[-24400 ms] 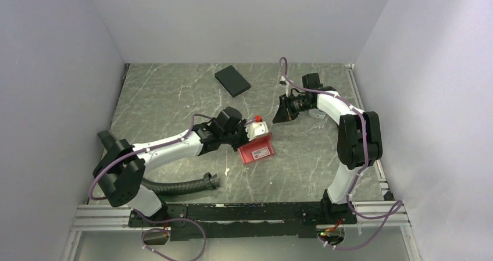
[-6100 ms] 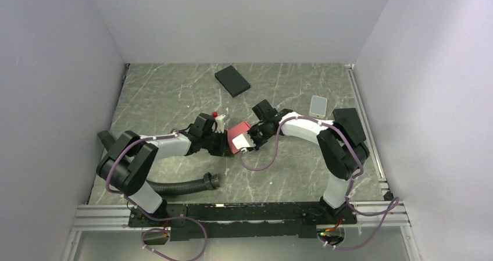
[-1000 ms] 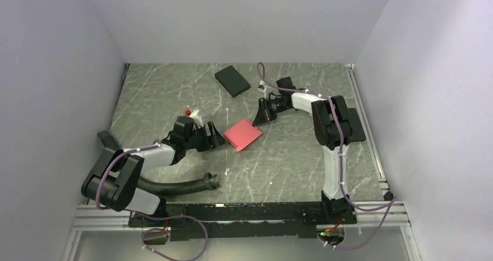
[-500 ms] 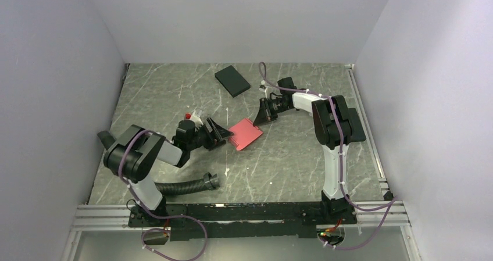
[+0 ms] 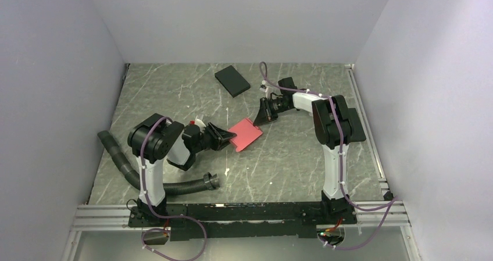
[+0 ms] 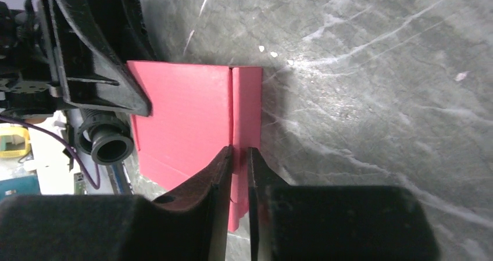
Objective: Fold the paper box
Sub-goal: Close the paper box at the center of the board.
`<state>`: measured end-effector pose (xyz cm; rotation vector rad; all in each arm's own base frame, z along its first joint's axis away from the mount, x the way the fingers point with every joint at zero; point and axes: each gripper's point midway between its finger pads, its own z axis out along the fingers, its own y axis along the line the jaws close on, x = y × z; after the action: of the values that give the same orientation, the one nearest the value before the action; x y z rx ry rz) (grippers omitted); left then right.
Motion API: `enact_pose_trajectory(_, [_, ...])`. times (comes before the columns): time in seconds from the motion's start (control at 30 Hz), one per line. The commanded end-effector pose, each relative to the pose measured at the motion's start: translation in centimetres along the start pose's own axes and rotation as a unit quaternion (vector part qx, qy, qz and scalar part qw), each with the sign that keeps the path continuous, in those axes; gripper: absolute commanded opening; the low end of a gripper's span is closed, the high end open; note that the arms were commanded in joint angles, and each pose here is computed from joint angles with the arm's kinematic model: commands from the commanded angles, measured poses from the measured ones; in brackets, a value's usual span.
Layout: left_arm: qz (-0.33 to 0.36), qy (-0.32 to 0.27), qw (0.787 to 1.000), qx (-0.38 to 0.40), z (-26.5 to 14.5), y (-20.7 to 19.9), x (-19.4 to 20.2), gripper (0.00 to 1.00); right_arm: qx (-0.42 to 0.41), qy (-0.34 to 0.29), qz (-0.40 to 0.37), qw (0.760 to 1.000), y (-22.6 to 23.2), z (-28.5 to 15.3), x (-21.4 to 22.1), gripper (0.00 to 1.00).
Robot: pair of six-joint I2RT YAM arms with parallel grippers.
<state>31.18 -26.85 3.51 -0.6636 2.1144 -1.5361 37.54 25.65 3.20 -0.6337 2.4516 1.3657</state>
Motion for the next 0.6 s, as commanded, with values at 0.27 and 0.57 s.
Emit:
enact_pose_trajectory(0.27, [-0.068,-0.022,0.995,0.074,-1.0,-3.6,-1.3,0.19,0.059,-0.087,-0.209,0.972,4.1,-9.5,-6.0,0.62])
enact_pose_trajectory(0.57, [-0.137,0.022,0.986,0.095,-1.7,-6.6,-0.5,0.18,0.015,-0.073,-0.700,0.710,14.5,-10.1,1.6,1.00])
